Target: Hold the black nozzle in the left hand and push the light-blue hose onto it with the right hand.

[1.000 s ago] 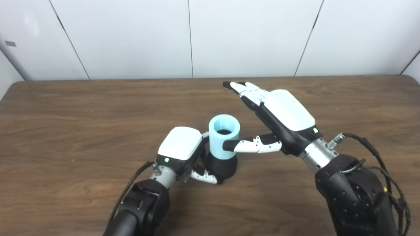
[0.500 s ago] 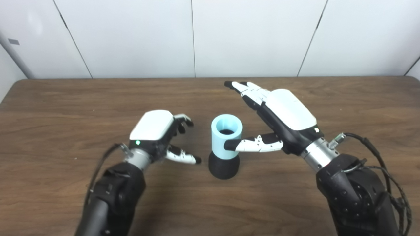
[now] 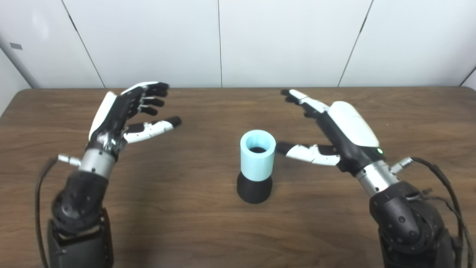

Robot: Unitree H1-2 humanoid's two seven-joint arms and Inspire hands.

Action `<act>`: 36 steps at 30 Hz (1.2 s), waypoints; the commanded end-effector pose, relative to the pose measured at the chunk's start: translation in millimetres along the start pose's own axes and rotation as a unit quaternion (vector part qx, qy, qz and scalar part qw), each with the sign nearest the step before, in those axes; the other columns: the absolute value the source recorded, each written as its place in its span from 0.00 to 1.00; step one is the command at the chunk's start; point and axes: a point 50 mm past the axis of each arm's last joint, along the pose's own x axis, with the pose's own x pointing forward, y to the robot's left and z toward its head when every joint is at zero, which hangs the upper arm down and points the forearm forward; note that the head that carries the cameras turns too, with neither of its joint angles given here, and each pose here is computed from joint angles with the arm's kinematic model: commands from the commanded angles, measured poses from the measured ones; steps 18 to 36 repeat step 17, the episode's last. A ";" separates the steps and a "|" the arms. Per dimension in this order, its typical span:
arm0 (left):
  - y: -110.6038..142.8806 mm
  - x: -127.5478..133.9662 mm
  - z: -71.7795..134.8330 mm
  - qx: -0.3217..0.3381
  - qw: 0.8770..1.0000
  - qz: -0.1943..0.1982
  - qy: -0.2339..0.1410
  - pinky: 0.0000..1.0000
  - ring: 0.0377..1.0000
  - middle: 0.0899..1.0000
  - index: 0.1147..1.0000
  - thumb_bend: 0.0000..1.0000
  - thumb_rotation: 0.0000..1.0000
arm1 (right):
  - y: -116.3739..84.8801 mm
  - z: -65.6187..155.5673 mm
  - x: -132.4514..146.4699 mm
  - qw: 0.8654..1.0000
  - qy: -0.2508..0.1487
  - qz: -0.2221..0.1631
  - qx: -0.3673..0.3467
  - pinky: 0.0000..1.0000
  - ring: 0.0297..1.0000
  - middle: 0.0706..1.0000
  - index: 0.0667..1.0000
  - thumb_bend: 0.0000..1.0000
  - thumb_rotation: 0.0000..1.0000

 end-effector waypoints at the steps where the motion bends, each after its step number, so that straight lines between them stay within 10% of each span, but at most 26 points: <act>1: 4.5 2.6 3.5 -0.025 0.999 0.031 -0.030 0.69 0.75 0.78 0.76 0.59 0.33 | -4.8 -2.3 2.2 0.999 0.006 -0.035 0.030 0.58 0.71 0.80 0.87 0.52 0.88; 17: -23.1 -52.8 -42.3 -0.103 0.991 -0.022 0.087 1.00 1.00 1.00 1.00 0.52 0.91 | 52.7 -54.0 -21.8 0.962 0.104 -0.054 0.246 0.87 0.94 0.97 1.00 0.55 1.00; 36: -23.1 -52.8 -42.3 -0.103 0.991 -0.022 0.087 1.00 1.00 1.00 1.00 0.52 0.91 | 52.7 -54.0 -21.8 0.962 0.104 -0.054 0.246 0.87 0.94 0.97 1.00 0.55 1.00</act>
